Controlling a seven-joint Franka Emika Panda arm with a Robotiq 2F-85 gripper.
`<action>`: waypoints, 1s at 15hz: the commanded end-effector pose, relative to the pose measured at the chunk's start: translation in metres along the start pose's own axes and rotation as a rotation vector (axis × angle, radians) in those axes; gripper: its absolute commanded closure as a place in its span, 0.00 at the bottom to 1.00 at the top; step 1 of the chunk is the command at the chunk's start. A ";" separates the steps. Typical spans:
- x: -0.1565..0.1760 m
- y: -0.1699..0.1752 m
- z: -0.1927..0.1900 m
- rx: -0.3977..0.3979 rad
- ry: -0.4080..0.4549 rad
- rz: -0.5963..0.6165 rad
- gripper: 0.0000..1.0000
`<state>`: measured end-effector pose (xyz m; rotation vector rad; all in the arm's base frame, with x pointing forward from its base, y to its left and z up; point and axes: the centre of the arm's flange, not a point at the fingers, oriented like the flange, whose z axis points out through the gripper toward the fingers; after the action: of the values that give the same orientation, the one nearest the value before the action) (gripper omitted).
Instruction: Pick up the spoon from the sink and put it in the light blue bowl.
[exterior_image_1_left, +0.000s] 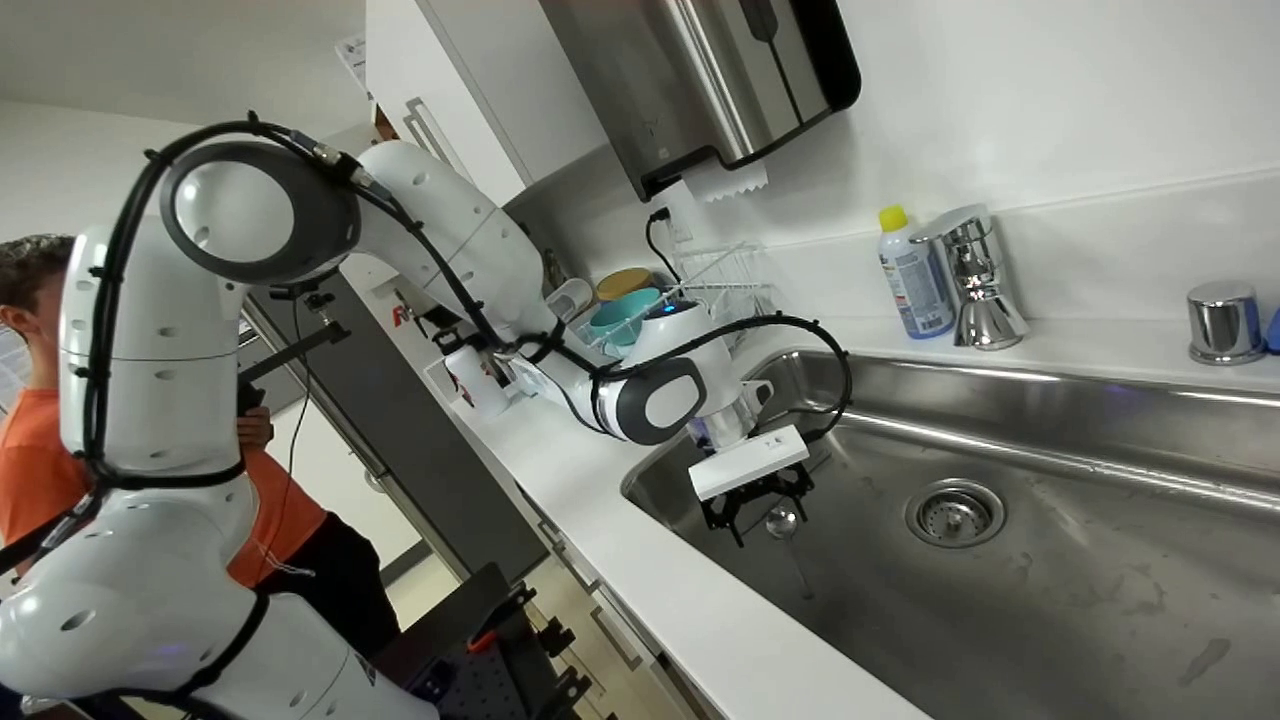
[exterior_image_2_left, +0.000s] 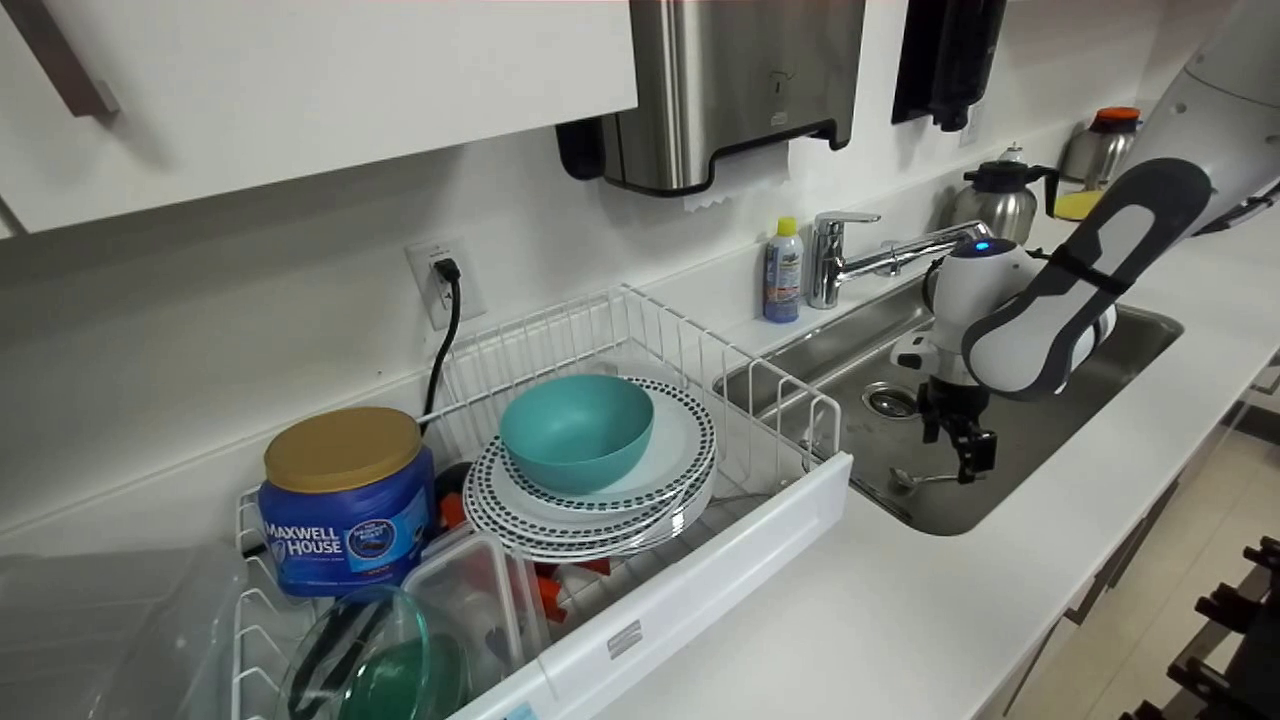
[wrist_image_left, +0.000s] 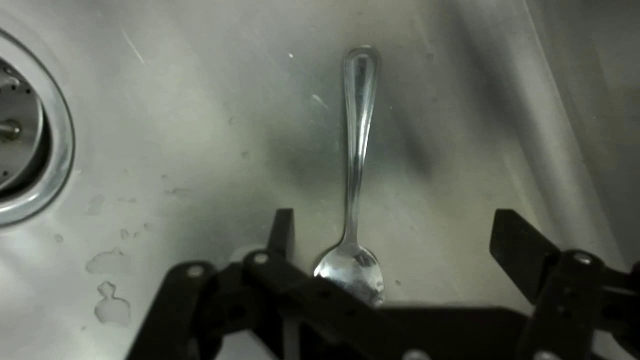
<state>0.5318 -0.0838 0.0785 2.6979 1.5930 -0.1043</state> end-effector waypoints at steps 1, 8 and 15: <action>0.012 0.003 0.006 -0.010 0.007 -0.009 0.00; 0.017 0.007 0.021 -0.002 0.001 -0.013 0.00; 0.010 0.016 0.039 0.006 -0.005 0.000 0.00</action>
<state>0.5423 -0.0767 0.0465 2.6975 1.6197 -0.1253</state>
